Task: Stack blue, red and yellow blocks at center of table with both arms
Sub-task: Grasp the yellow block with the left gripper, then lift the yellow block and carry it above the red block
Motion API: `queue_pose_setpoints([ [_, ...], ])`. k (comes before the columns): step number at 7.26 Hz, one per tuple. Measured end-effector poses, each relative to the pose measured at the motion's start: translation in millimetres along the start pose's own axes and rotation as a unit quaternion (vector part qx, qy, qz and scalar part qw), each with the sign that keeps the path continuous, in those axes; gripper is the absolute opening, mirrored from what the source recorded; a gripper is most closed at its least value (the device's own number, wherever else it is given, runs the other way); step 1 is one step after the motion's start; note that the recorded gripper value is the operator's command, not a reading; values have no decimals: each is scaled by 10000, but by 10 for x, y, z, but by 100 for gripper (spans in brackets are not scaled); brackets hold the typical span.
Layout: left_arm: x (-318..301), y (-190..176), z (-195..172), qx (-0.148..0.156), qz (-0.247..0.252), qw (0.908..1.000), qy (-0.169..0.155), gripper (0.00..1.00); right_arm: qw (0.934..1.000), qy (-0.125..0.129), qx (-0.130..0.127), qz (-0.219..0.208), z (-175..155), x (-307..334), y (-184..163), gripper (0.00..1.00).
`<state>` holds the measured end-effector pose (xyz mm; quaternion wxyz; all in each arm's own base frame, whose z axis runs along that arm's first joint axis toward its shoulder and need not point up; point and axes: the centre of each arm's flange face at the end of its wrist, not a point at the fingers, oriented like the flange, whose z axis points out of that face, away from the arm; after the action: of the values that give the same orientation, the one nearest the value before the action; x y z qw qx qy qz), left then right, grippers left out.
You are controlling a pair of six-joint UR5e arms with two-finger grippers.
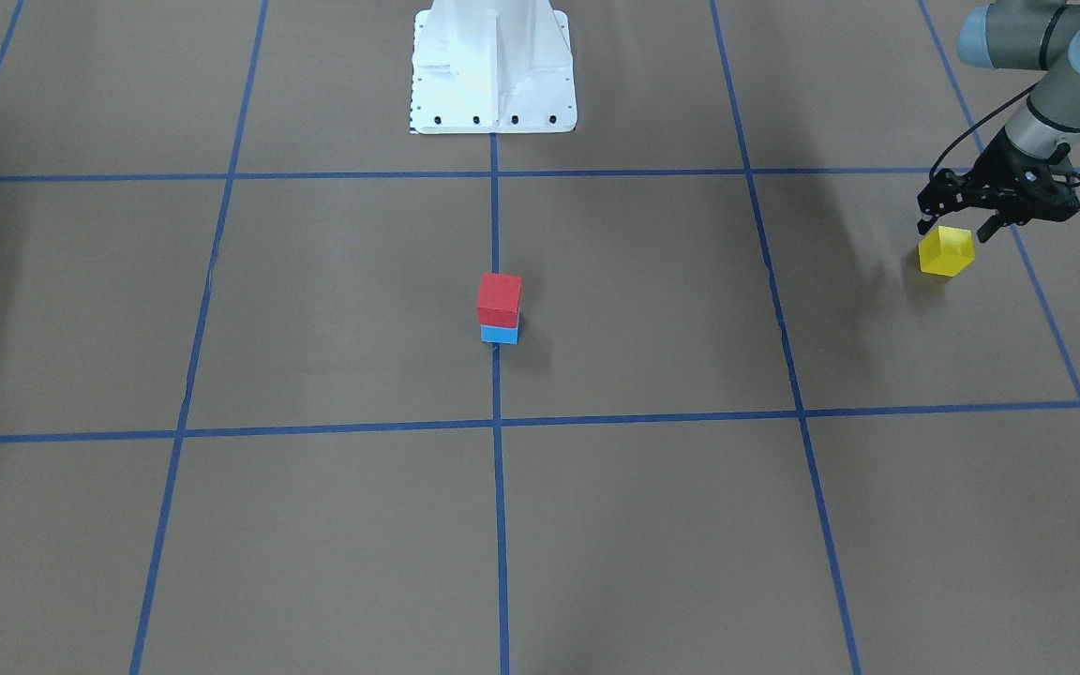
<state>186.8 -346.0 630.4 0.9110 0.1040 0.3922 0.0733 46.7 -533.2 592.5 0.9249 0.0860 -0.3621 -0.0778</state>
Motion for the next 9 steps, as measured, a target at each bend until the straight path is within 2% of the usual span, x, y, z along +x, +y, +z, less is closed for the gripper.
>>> queue_pose_setpoints([
  [2,-33,12,99,-100,503,9987,-10,84,10000,6,8,-8,-7,-5,-15,100],
  [3,-48,8,135,-127,604,9981,-11,84,10000,7,12,-11,-11,-8,-21,100],
  [4,-58,0,168,-148,646,9978,-9,77,10000,7,14,-13,-14,-10,-24,100],
  [5,-48,-23,187,-147,668,9977,2,47,10000,7,16,-15,-16,-12,-26,100],
  [6,-39,-38,197,-145,677,9976,8,0,10000,6,16,-15,-16,-12,-27,100],
  [8,0,-56,182,-162,688,9975,95,0,10000,1,16,-14,-15,-12,-27,100],
  [9,55,-106,136,-207,671,9972,268,0,10000,0,15,-12,-14,-12,-25,100],
])
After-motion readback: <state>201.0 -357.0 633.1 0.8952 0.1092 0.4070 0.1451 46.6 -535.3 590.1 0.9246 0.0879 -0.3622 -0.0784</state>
